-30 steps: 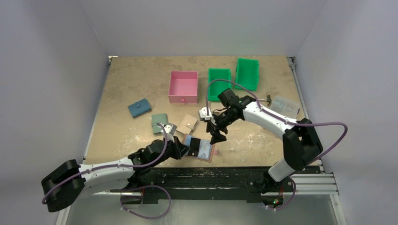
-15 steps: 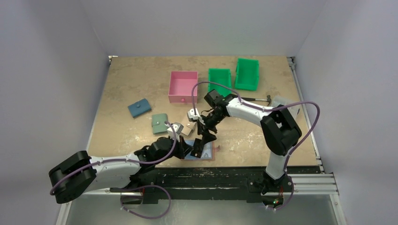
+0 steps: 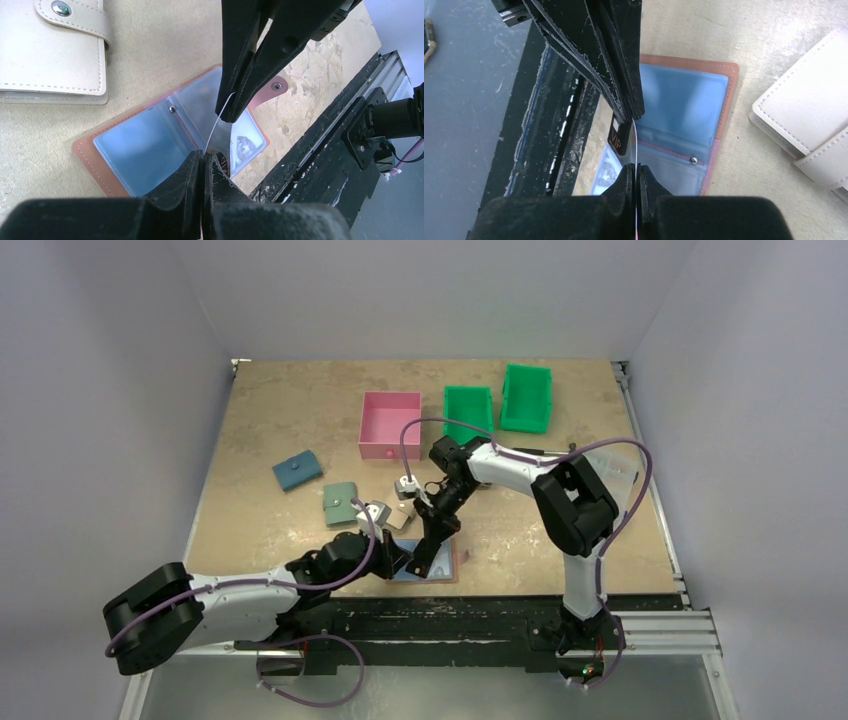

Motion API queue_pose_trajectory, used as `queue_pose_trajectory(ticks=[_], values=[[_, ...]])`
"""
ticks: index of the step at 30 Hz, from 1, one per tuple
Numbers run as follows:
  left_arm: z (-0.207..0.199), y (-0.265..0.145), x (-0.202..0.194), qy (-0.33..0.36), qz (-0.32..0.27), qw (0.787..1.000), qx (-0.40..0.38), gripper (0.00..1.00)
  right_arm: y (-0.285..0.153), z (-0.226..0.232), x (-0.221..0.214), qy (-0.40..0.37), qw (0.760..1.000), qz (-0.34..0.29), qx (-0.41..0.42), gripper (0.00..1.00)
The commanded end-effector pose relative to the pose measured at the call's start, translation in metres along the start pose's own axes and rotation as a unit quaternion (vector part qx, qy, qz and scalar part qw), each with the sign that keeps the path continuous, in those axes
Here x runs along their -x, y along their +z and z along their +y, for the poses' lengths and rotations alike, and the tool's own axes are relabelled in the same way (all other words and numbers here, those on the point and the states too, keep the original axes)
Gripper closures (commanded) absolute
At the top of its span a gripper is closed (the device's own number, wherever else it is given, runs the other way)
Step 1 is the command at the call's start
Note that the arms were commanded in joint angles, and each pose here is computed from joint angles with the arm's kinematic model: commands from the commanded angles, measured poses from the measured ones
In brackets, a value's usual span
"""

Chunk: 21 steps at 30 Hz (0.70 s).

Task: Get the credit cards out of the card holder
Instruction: Place the credit card in the storage box.

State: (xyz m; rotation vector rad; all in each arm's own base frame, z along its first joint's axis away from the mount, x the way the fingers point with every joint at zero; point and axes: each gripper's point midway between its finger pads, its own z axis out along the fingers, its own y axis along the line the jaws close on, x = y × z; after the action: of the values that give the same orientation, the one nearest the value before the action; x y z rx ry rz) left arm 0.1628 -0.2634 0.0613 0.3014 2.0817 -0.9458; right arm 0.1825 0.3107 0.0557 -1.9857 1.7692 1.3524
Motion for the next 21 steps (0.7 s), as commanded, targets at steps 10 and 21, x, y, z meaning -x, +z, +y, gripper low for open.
queue_pose_trajectory(ticks=[10,21], values=[[-0.011,-0.042,0.075,-0.033,-0.109,0.993,0.034,0.17,-0.058,0.014,0.022,0.017,0.999,-0.022,-0.017,1.0],[-0.018,-0.067,0.122,-0.007,-0.125,0.988,0.085,0.01,-0.218,-0.028,0.003,0.082,0.965,-0.128,-0.215,1.0]])
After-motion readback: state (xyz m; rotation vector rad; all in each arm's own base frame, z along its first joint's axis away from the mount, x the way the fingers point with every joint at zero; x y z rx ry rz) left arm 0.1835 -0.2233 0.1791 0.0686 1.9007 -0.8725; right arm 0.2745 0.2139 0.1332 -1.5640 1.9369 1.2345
